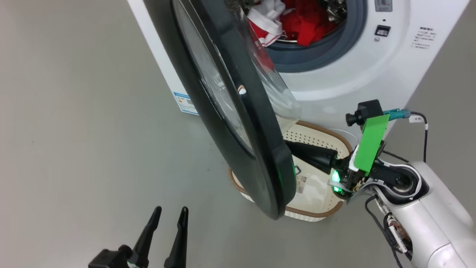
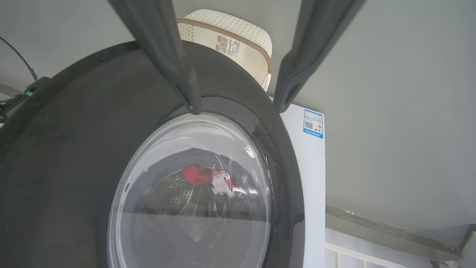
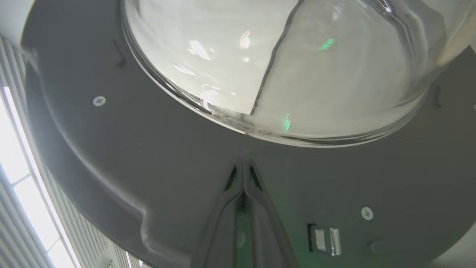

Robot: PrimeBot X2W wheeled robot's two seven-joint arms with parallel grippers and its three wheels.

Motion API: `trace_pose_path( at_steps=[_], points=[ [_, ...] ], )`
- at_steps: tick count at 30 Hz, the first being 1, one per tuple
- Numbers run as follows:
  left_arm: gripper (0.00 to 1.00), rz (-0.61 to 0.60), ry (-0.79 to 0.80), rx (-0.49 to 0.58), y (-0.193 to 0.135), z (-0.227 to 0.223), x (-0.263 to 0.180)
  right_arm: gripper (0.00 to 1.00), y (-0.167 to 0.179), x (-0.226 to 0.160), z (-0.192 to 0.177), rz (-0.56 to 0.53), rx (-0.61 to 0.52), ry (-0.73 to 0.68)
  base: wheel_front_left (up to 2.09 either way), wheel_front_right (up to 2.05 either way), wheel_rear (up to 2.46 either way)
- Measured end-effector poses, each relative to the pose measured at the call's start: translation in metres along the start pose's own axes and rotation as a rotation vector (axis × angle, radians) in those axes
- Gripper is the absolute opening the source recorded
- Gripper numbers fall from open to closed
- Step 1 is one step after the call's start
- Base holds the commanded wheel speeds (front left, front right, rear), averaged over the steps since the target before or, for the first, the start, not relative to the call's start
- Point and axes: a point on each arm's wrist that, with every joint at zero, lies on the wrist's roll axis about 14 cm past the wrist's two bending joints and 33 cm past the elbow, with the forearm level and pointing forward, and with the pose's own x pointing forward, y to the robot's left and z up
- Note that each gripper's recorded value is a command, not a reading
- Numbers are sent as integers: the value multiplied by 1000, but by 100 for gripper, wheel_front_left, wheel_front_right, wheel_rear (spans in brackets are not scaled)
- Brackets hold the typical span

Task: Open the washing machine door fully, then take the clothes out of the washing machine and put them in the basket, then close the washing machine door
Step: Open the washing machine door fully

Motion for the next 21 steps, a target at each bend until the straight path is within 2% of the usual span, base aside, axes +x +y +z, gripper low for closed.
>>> trace_pose_path(
  at_steps=[10, 21],
  points=[
    [100, 65, -35, -8, 19, 9, -26, 0, 9, 26, -42, 24, 5, 99, 0, 0, 0],
    [100, 120, -61, -8, 33, 15, -41, 0, 20, 45, -78, 40, -36, 205, 0, 0, 0]
  ],
)
